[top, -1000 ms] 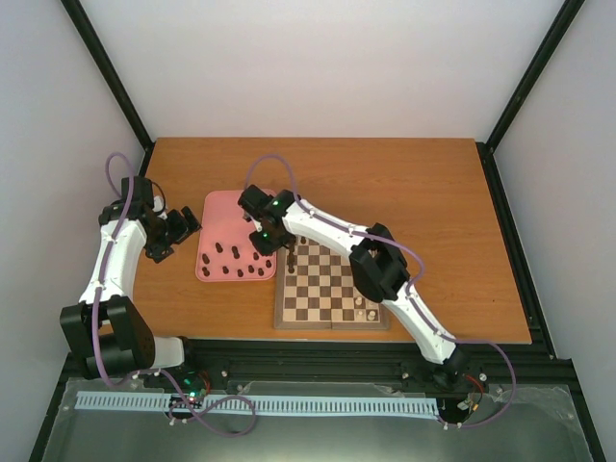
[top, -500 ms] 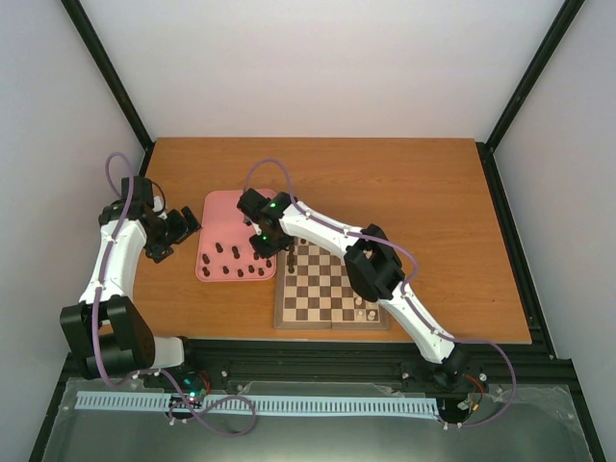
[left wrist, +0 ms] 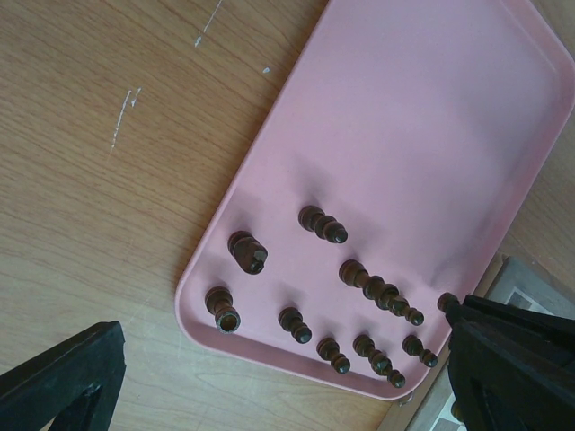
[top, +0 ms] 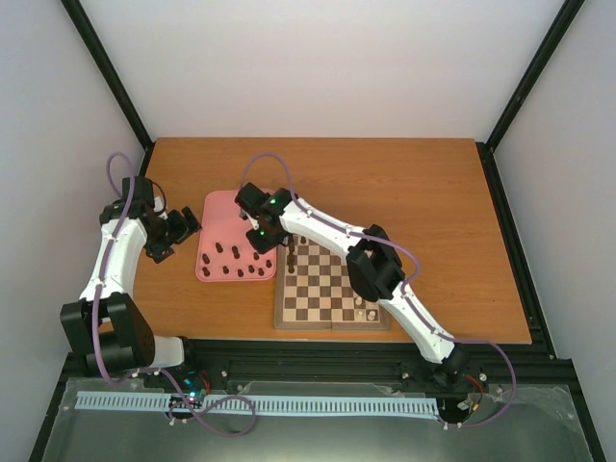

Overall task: Set up the chess pieces on the board
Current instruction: Pick up the chess piece from the storage box, then place the chess piece on the chessboard.

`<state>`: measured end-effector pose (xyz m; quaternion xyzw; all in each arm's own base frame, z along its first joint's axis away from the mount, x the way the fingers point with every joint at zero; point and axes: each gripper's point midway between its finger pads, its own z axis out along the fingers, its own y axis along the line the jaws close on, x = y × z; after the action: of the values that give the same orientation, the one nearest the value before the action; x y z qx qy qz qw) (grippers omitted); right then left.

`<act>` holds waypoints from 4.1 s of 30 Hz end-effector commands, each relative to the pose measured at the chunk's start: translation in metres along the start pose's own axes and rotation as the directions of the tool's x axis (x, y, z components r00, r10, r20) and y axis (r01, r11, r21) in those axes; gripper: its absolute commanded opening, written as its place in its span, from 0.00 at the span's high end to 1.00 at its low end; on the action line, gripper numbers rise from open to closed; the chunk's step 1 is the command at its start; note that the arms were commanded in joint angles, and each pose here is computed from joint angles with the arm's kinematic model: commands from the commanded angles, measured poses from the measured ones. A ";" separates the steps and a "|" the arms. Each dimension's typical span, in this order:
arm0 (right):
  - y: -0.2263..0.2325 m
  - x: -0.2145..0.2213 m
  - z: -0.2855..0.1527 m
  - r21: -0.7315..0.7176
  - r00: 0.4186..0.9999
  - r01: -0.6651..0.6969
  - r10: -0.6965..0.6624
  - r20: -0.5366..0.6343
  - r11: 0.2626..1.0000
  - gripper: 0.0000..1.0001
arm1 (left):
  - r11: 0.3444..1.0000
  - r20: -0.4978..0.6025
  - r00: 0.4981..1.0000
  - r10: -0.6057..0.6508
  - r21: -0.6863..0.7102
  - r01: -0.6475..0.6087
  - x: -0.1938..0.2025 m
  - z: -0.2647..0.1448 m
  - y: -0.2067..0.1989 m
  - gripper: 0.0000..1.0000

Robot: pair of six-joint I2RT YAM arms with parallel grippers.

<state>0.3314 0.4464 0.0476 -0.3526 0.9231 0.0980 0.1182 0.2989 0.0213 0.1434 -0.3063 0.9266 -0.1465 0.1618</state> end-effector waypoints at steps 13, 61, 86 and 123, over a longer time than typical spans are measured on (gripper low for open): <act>-0.049 0.001 -0.124 0.109 0.980 -0.115 0.095 0.173 0.987 0.95 | 1.000 0.042 0.999 0.022 0.017 -0.023 -0.010 -0.011 -0.009 0.00; -0.069 0.068 -0.037 0.125 0.990 -0.135 0.140 -0.031 0.983 0.93 | 1.000 0.028 0.999 0.024 0.011 -0.024 -0.008 -0.006 -0.007 0.00; -0.073 0.061 -0.031 0.127 0.989 -0.140 0.144 -0.026 0.982 0.92 | 1.000 0.027 0.999 0.026 0.004 -0.026 -0.010 -0.004 -0.006 0.00; -0.048 0.014 -0.132 0.068 0.986 -0.073 0.062 0.157 0.995 0.54 | 1.000 0.029 0.999 0.025 0.009 -0.025 -0.008 -0.004 -0.005 0.00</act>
<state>0.3311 0.3503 0.1229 -0.2878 0.9419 0.0651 0.1607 0.2993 0.0220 0.1411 -0.3070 0.9272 -0.1444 0.1586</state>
